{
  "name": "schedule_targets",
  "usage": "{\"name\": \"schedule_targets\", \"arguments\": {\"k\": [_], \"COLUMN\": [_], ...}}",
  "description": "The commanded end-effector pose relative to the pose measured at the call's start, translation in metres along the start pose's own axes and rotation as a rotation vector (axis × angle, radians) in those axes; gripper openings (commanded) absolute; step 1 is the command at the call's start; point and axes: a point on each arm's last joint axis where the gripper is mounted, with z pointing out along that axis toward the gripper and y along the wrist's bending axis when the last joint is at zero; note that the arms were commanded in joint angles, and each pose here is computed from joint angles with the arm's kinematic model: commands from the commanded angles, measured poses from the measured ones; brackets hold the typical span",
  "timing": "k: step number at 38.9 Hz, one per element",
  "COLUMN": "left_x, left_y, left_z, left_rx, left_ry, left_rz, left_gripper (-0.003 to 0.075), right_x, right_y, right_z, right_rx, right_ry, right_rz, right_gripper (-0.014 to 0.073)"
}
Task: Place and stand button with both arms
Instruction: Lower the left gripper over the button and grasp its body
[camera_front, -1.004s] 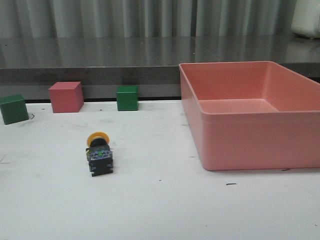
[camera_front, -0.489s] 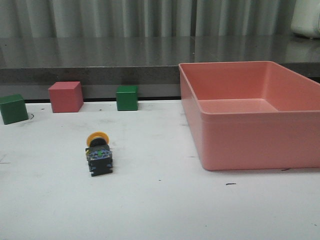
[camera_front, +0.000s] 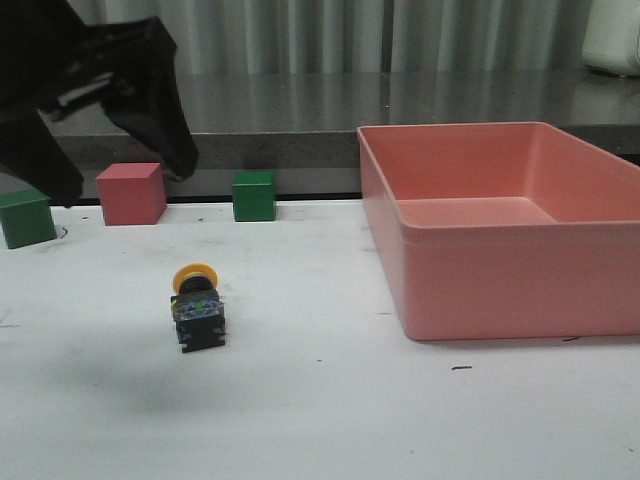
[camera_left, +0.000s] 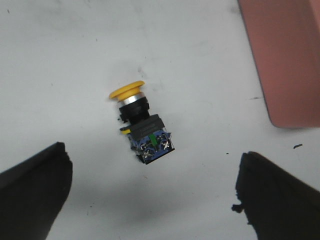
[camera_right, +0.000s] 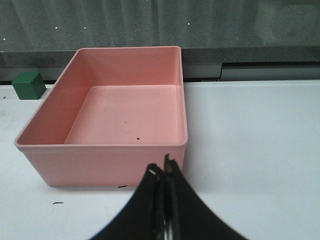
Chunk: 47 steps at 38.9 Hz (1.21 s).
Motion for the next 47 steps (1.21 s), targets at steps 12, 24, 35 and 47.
{"name": "schedule_targets", "arguments": {"k": [12,24,35,47], "left_x": [-0.038,-0.048,-0.045,-0.052], "left_y": [-0.012,-0.005,-0.002,-0.004], "left_z": [0.061,0.098,0.111,0.105], "left_rx": [-0.038,-0.077,-0.092,-0.105], "left_ry": [0.217,0.299,0.346,0.346], "left_rz": [-0.169,-0.236,-0.243,-0.215], "left_gripper": [0.0640,0.0638,0.0467,0.0214], "right_x": [-0.015,-0.015,-0.015,-0.015], "right_y": [0.002,0.002,0.002,0.002], "right_z": [-0.003,-0.003,-0.003,-0.003], "right_rx": [-0.009,-0.009,-0.009,-0.009], "right_ry": [-0.097,-0.097,-0.097,-0.097], "right_rz": [-0.031,-0.031,-0.031,-0.031], "right_gripper": [-0.0070,-0.0070,-0.0070,-0.0070]}}
